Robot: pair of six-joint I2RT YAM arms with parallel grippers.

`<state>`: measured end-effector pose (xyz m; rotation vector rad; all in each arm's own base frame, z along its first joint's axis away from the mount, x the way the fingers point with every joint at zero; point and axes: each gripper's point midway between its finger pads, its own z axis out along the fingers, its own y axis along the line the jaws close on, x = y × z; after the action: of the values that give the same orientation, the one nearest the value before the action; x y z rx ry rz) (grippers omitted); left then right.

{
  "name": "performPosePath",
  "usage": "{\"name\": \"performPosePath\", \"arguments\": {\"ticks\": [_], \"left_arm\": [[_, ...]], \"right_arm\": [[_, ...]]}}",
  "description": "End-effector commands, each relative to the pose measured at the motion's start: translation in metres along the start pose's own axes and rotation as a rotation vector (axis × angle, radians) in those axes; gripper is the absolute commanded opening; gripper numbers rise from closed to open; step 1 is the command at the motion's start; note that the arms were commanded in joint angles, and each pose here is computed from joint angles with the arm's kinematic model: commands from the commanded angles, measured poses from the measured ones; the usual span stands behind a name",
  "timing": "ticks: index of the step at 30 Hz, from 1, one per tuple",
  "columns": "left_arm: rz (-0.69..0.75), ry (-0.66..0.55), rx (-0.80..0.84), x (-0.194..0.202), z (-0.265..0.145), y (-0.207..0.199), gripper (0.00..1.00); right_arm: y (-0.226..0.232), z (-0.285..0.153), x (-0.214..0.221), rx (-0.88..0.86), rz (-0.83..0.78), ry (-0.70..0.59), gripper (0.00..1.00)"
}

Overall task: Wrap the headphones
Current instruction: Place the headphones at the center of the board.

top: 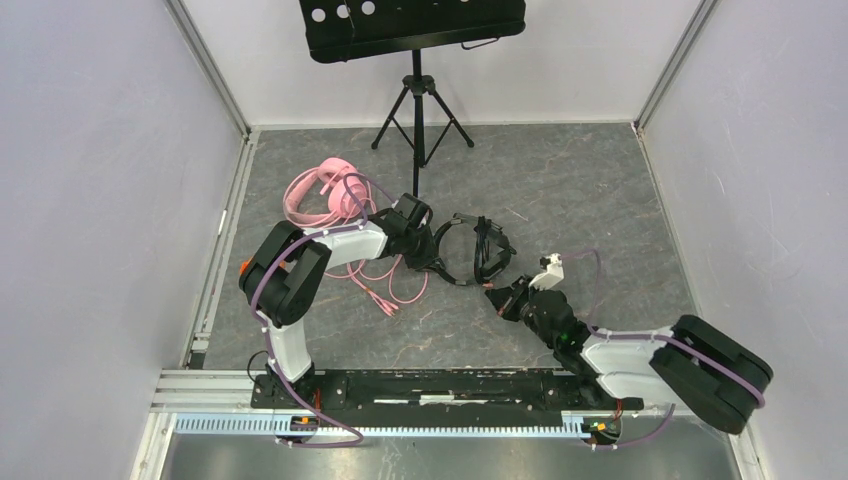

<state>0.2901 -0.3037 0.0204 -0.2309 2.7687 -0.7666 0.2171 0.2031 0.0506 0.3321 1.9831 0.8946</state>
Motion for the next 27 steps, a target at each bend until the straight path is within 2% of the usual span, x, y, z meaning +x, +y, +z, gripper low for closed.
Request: {"name": "performPosePath", "arguments": {"ticks": [1, 6, 14, 27], "left_arm": [[0.015, 0.032, -0.062, 0.009, 0.01, 0.016, 0.15], [0.014, 0.034, -0.062, 0.009, 0.01, 0.016, 0.15], [0.032, 0.063, -0.055, 0.016, 0.009, 0.016, 0.14], [0.025, 0.054, -0.074, 0.012, 0.014, 0.017, 0.14]], "right_arm": [[-0.027, -0.014, 0.022, 0.012, -0.002, 0.045, 0.0], [-0.033, -0.011, 0.018, 0.045, 0.002, 0.016, 0.0], [-0.031, -0.007, -0.002, 0.029, 0.016, -0.098, 0.0], [-0.041, -0.011, -0.002, 0.05, 0.015, -0.104, 0.0]]}}
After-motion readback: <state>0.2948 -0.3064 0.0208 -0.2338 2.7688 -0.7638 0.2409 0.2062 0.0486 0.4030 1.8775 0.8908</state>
